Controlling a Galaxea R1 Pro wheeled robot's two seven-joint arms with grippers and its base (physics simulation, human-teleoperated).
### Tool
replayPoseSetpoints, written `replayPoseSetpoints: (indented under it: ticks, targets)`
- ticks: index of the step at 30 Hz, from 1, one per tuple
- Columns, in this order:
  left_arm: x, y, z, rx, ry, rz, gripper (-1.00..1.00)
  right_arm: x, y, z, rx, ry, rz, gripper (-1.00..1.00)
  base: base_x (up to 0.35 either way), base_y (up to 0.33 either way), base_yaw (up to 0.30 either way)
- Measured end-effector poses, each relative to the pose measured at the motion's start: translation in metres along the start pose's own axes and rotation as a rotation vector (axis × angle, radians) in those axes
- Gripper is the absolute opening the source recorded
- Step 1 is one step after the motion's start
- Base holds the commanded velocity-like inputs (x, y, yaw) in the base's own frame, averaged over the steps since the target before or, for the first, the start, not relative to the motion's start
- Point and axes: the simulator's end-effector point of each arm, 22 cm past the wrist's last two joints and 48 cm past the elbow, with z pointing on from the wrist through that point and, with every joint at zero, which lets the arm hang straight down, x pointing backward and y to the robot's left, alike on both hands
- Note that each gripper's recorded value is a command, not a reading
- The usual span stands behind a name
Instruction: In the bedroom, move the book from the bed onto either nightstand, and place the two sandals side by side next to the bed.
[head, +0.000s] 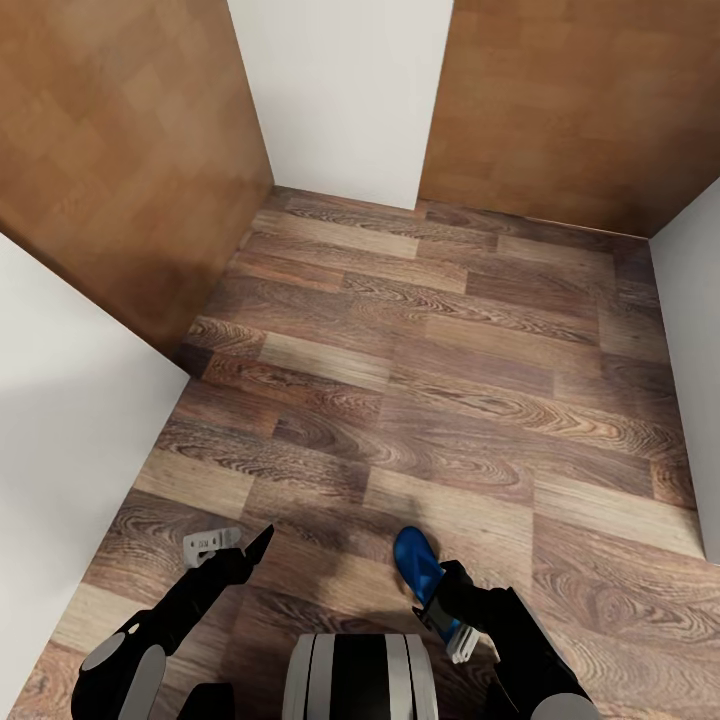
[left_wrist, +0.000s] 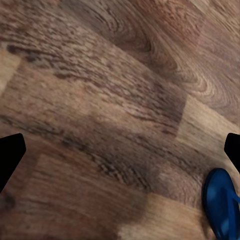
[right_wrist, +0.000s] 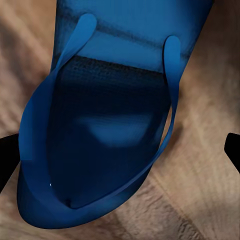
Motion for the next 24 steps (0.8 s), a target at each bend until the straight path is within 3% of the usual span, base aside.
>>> replayPoseSetpoints:
  ticks: [24]
  targets:
    - [0.0, 0.0, 0.0, 0.0, 0.0, 0.0, 1.0, -0.0001, 0.0001, 0.0, 0.0, 0.0, 0.0, 1.0, 0.0, 0.0, 0.0]
